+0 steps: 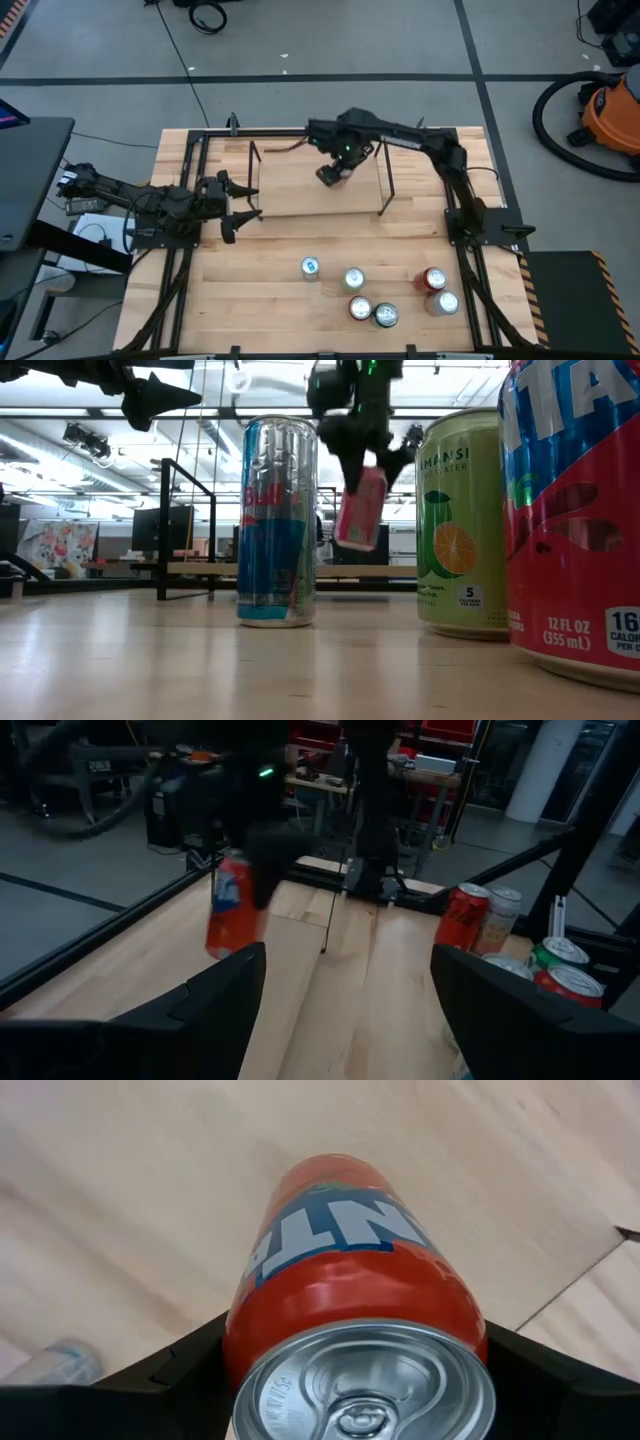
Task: Place canned beverage on shelf
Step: Put the orange soda can on the shelf
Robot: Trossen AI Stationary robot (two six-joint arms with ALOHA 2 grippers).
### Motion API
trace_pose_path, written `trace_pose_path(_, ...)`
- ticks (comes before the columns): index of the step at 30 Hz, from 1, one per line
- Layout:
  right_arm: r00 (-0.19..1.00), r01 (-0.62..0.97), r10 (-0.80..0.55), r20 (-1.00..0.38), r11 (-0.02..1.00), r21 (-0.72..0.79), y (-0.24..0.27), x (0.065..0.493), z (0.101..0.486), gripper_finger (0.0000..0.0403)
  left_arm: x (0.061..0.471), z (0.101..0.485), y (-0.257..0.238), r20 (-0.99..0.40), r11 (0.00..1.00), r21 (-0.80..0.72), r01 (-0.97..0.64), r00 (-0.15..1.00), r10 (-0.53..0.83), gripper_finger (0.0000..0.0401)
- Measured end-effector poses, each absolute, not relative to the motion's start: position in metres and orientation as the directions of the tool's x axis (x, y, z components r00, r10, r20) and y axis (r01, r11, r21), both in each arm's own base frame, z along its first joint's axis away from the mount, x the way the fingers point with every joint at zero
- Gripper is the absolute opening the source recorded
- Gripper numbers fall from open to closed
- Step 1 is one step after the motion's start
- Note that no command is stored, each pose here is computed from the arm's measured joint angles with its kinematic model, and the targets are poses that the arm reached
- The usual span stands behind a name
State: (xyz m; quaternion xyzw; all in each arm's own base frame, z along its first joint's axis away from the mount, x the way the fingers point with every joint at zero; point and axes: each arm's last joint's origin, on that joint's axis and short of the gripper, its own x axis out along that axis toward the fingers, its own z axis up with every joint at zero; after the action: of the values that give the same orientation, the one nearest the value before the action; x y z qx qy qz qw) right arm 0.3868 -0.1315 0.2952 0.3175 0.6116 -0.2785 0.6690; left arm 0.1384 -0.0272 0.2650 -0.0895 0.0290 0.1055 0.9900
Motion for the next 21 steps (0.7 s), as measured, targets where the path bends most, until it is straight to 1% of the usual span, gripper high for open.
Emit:
trace_pose_path(5,0.039,0.799,0.037,-0.999,0.599,0.053,-0.166,0.38,0.282,0.0315,0.138,0.263,-0.027,-0.092,0.963,-0.162,-0.217,0.975,0.204,0.0295)
trace_pose_path(12,0.048,0.823,0.086,-0.995,0.562,0.088,-0.191,0.37,0.278,0.0318,0.138,0.262,-0.027,-0.105,0.963,-0.155,-0.219,0.973,0.204,0.0295)
trace_pose_path(16,0.025,0.823,0.106,-0.994,0.562,0.081,-0.196,0.364,0.278,0.0335,0.138,0.262,-0.027,-0.105,0.963,-0.155,-0.219,0.973,0.204,0.0295)
trace_pose_path(21,0.048,0.831,0.133,-0.99,0.544,0.113,-0.197,0.364,0.279,0.0362,0.138,0.261,-0.027,-0.116,0.964,-0.149,-0.221,0.972,0.204,0.0295)
